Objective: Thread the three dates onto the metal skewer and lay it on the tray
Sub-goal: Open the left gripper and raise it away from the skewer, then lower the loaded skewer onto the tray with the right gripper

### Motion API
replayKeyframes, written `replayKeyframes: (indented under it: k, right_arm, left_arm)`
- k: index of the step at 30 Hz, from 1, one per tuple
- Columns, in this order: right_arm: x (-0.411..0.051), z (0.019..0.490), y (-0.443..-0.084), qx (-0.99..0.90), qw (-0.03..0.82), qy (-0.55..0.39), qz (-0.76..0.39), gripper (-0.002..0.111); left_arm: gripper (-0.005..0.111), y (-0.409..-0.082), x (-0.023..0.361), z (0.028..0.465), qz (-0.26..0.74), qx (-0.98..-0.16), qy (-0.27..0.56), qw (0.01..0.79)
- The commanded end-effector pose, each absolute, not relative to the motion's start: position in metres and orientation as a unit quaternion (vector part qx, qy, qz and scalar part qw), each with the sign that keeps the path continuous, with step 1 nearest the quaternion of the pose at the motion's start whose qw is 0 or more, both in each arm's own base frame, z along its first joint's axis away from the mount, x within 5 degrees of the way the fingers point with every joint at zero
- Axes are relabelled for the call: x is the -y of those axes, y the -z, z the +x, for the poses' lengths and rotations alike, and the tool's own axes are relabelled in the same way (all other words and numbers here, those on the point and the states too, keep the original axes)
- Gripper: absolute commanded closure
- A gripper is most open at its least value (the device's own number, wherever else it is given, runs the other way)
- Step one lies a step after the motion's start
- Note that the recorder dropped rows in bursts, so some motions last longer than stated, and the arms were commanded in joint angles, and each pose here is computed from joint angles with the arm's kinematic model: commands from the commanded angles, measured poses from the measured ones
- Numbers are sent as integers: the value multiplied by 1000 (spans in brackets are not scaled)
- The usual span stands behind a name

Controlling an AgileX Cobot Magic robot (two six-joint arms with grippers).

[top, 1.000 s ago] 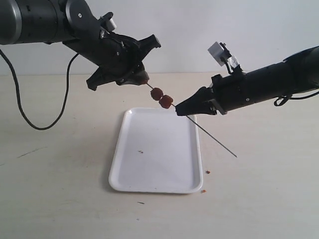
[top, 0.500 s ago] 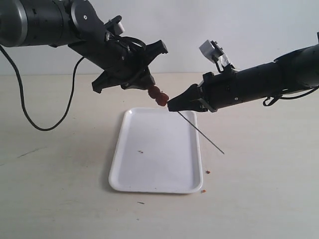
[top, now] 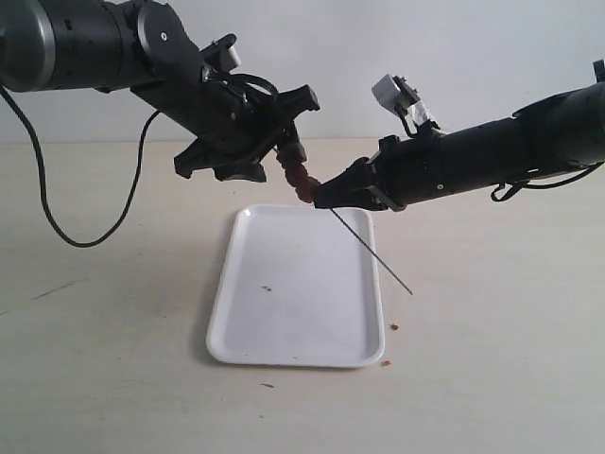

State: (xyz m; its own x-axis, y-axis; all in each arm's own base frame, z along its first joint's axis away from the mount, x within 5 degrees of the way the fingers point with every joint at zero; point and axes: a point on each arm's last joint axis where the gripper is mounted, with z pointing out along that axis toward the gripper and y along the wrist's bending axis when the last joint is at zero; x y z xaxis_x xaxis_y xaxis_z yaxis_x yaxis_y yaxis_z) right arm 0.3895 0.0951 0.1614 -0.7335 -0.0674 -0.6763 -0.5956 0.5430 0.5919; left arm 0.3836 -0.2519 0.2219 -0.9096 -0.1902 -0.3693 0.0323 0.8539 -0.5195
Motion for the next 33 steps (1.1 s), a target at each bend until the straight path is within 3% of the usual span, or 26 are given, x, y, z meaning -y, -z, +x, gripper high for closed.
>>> replayKeyframes:
  k: [1, 6, 14, 17, 23, 33]
  right_arm:
    - [-98, 391, -165, -817, 313, -441, -199, 108]
    - [-96, 392, -164, -830, 304, -436, -169, 108]
    - [-92, 389, -153, -853, 279, -429, -105, 108]
    - [-91, 387, -147, -857, 278, -427, -78, 108]
    - [-84, 375, -125, -874, 259, -410, 14, 108]
    - [-123, 348, -99, -911, 214, -350, 42, 108]
  left_arm:
    - [48, -223, 251, 386, -42, -937, 269, 218]
    - [48, -236, 237, 394, -44, -929, 264, 255]
    - [52, -268, 217, 394, 39, -922, 188, 337]
    - [66, -273, 215, 391, 68, -921, 171, 344]
    - [107, -279, 213, 391, 89, -913, 162, 364]
    - [107, -289, 212, 394, 127, -892, 145, 409]
